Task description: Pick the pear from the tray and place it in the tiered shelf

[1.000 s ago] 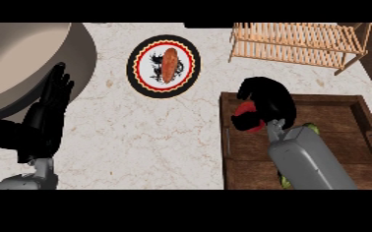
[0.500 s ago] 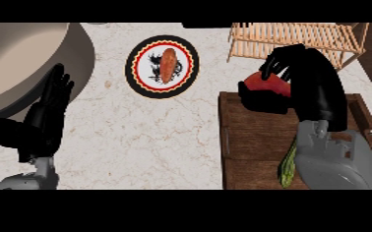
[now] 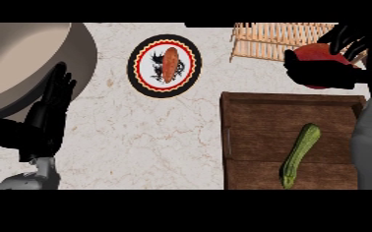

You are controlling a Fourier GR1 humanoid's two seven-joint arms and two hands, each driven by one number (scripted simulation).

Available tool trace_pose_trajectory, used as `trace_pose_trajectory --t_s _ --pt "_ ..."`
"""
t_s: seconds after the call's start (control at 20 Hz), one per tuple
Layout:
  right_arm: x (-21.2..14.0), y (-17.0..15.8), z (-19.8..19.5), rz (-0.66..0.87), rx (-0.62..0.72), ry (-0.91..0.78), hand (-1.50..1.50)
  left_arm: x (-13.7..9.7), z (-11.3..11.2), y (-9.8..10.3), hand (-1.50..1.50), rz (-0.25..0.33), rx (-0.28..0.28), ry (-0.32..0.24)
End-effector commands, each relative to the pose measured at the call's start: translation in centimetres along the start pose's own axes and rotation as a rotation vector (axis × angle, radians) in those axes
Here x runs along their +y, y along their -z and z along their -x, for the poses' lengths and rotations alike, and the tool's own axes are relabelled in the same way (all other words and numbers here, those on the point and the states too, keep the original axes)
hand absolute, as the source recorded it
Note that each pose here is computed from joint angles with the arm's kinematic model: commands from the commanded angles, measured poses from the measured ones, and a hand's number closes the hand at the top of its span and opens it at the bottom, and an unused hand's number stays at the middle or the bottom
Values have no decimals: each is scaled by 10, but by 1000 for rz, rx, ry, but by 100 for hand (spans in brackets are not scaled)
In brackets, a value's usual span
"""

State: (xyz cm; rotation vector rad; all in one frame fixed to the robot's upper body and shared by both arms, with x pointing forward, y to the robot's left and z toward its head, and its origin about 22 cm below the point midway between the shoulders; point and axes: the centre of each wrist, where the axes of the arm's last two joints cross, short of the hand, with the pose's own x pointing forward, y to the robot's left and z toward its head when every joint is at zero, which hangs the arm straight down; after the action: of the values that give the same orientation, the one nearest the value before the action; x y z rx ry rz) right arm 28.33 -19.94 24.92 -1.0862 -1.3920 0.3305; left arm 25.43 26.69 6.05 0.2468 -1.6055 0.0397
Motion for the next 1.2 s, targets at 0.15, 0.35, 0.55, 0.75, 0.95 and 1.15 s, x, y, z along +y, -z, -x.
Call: trace_pose_trajectory --t_s 0.15,0.35,0.55,0.75,0.95,1.15 --pt "-13 53 27 53 85 -17 150 -6 5 16 0 15 7 5" --pt "15 59 32 81 96 10 150 4 4 3 0 12 8 -7" --pt "26 93 43 111 100 22 150 -9 2 8 0 -3 -11 5" --pt "59 110 67 135 89 46 150 -17 9 -3 0 8 -16 -6" --pt "66 136 77 154 75 73 150 -9 6 14 0 16 -8 3" --pt "59 156 92 151 54 52 150 -6 22 1 0 8 -12 -6"
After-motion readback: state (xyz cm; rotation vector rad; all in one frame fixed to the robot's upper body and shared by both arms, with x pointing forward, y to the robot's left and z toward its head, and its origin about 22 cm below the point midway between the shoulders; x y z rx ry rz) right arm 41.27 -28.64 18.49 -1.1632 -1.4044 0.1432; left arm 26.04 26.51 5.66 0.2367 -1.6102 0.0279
